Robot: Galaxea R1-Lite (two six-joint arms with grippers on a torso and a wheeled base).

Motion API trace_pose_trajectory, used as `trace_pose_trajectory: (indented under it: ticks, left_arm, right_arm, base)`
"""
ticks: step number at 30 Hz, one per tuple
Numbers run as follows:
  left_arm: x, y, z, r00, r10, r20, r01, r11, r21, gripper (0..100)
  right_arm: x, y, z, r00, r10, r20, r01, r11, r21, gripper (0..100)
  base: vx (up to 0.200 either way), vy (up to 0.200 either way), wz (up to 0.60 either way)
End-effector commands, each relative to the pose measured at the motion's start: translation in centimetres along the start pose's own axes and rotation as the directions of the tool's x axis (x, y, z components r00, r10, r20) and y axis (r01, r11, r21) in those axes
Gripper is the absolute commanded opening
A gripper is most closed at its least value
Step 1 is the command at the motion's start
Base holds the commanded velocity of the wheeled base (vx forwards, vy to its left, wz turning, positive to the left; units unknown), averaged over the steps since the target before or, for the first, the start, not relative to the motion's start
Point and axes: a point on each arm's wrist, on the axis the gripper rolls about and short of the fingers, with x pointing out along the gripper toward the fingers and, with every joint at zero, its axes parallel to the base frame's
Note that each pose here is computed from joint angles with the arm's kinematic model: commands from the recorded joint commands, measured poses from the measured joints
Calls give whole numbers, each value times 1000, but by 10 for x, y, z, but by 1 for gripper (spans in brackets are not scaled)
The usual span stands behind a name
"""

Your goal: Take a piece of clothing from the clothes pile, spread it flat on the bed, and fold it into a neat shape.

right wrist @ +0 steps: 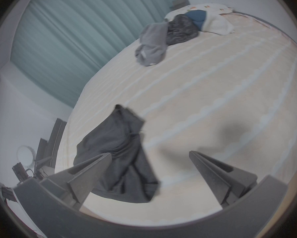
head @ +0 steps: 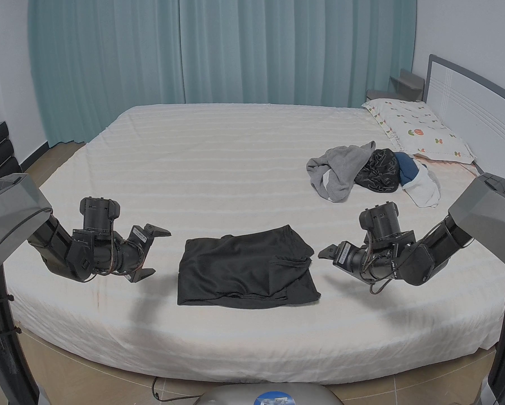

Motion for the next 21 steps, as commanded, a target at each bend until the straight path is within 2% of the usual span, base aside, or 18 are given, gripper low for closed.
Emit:
trace_pose_trajectory:
  ticks: [1, 5, 13, 14, 21]
  left_arm:
    - [2, 9, -2, 1000, 2, -1, -2, 1000, -1, 100]
    - [4, 11, -2, 1000, -10, 9, 10, 1000, 7, 100]
    - [5, 12, -4, 1000, -14, 13, 14, 1000, 11, 100]
    - [5, 12, -4, 1000, -13, 13, 12, 1000, 10, 100]
    - [6, 13, -4, 1000, -11, 13, 10, 1000, 11, 100]
  right_arm:
    - [4, 33, -4, 1000, 29, 6, -29, 997, -67, 100]
    - [18, 39, -8, 1000, -18, 3, 18, 996, -89, 100]
    - [31, 45, -5, 996, -81, -20, 78, 988, -132, 100]
    - [37, 44, -7, 994, -111, -26, 106, 985, -136, 100]
    - [35, 36, -6, 982, -177, -62, 166, 975, -149, 100]
  base:
    - [0, 200, 0]
    - [0, 200, 0]
    - [0, 0, 0]
    - [0, 0, 0]
    - [0, 0, 0]
